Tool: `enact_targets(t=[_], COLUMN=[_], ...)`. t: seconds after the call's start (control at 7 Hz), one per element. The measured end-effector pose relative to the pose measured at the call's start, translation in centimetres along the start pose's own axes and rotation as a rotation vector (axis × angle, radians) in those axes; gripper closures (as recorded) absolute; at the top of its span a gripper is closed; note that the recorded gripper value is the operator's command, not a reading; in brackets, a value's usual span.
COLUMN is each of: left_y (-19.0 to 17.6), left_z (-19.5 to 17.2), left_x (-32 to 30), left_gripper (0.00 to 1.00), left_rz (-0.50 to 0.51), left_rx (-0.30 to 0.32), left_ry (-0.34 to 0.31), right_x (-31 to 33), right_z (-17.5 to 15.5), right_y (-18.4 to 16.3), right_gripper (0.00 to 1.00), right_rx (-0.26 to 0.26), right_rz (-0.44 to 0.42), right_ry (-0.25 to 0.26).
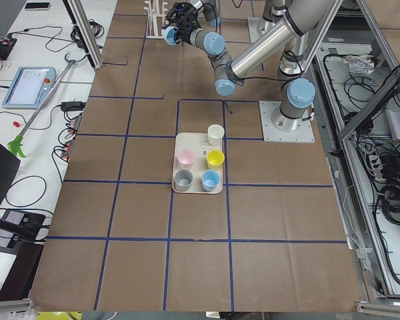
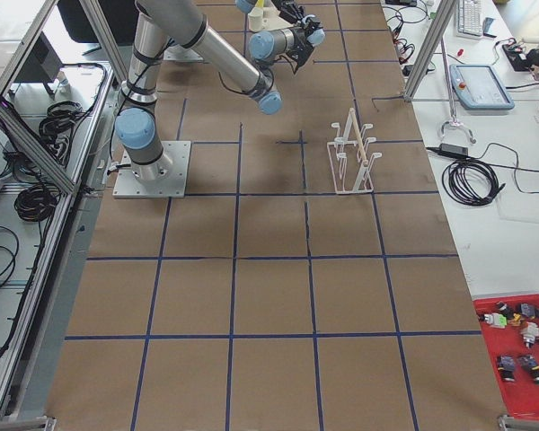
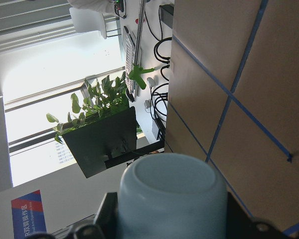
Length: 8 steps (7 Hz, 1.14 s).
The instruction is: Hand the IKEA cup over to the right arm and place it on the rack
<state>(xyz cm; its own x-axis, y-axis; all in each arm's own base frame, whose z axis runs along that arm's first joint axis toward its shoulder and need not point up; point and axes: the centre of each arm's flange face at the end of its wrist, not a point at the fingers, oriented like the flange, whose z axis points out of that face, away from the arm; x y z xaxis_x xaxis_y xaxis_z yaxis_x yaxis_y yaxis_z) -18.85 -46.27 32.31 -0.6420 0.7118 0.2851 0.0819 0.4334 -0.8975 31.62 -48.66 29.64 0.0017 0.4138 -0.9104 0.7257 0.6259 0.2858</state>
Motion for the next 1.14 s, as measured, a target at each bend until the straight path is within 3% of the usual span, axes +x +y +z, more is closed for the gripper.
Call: enact_targets(t=[0.14,0.29,0.43,0.71,1.14], left_y=[-0.02,-0.09,-0.13,-0.26,-0.89], left_z=[0.00,-0.03,-0.05,-0.12,-0.78], left_x=[0.00,-0.03,-0.17,-0.33,0.19], left_gripper=[0.69,0.27,0.12,0.01,0.01], left_rz=[-0.003,-0.006,-0.013,-0.039,-0.040], left_rx=[0.001,0.001,0.002,0.006,0.020], left_ry=[0.000,-0.006,-0.022,-0.044,-0.053], right_x=[-0.01,0.01,-0.03,-0.19,-0.72], right_z=[-0.02,-0.02,-0.04,-0.08,-0.35], right_y=[0.01,0.07,0.04,-0.01,-0.51], right_gripper=[0.52,0.53,0.53,0.59,0.71], right_rx=[-0.002,-0.006,-0.006,-0.006,0.003], right_rz=[0.001,0.003,0.003,0.002,-0.009], right_ry=[0.000,0.001,0.000,-0.003,-0.015])
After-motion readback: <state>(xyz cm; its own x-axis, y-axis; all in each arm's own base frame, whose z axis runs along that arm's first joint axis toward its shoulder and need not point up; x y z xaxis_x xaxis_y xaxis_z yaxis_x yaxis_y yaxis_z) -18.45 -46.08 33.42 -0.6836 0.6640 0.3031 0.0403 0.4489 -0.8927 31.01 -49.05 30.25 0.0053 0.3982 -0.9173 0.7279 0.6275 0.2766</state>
